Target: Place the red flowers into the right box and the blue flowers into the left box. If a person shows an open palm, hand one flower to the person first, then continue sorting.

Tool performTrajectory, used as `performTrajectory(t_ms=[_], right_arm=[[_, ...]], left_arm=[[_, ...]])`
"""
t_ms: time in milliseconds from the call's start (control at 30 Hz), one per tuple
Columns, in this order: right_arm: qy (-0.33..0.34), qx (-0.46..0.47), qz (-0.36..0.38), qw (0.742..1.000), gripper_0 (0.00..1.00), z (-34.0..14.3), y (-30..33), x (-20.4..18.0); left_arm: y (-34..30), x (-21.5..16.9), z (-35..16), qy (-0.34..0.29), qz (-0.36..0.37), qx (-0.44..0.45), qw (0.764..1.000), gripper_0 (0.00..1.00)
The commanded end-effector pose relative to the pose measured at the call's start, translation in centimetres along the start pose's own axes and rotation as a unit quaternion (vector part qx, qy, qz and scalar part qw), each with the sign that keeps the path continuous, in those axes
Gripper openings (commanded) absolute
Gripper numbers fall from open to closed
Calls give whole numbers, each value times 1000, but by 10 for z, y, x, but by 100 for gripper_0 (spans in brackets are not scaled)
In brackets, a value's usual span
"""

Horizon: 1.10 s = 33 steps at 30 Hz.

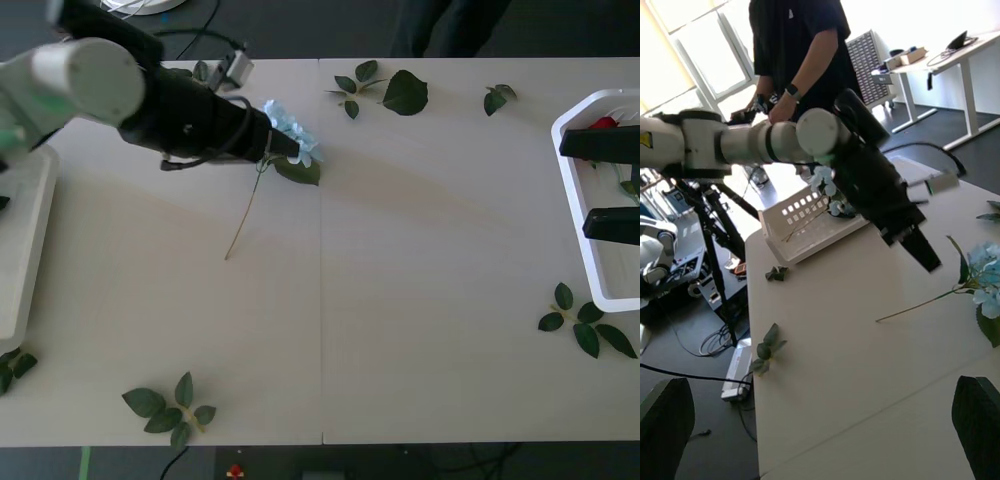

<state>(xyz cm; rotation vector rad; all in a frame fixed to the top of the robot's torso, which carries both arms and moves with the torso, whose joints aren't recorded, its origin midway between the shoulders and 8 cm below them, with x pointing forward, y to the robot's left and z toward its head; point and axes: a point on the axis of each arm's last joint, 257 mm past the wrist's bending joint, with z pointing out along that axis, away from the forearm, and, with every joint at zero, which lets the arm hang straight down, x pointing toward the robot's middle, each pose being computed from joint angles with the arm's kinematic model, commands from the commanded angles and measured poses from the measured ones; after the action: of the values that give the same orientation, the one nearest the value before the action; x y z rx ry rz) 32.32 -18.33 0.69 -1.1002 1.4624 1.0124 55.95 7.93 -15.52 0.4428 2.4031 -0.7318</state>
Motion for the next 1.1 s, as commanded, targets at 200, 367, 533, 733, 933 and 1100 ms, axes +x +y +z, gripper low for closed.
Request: performTrajectory(t_ms=[200, 367, 533, 733, 933, 1100], right_arm=[[6, -10, -11, 1000, 100, 0, 12, -7], [4, -10, -12, 1000, 100, 1, 11, -8], [4, -10, -12, 1000, 100, 1, 11, -8], [4, -10, -12, 1000, 100, 1, 11, -8], [4, -10, -12, 1000, 100, 1, 11, -8], [4, -10, -12, 1000, 100, 1, 11, -8]], left_arm=[[7, -15, 16, 16, 28, -71, 997, 100], [24, -8, 18, 28, 17, -116, 993, 100], [46, 9, 19, 42, 2, -149, 988, 100], [73, 26, 22, 48, 5, -179, 983, 100], [89, 42, 29, 48, 6, -192, 980, 100], [91, 51, 37, 52, 10, -198, 979, 100]])
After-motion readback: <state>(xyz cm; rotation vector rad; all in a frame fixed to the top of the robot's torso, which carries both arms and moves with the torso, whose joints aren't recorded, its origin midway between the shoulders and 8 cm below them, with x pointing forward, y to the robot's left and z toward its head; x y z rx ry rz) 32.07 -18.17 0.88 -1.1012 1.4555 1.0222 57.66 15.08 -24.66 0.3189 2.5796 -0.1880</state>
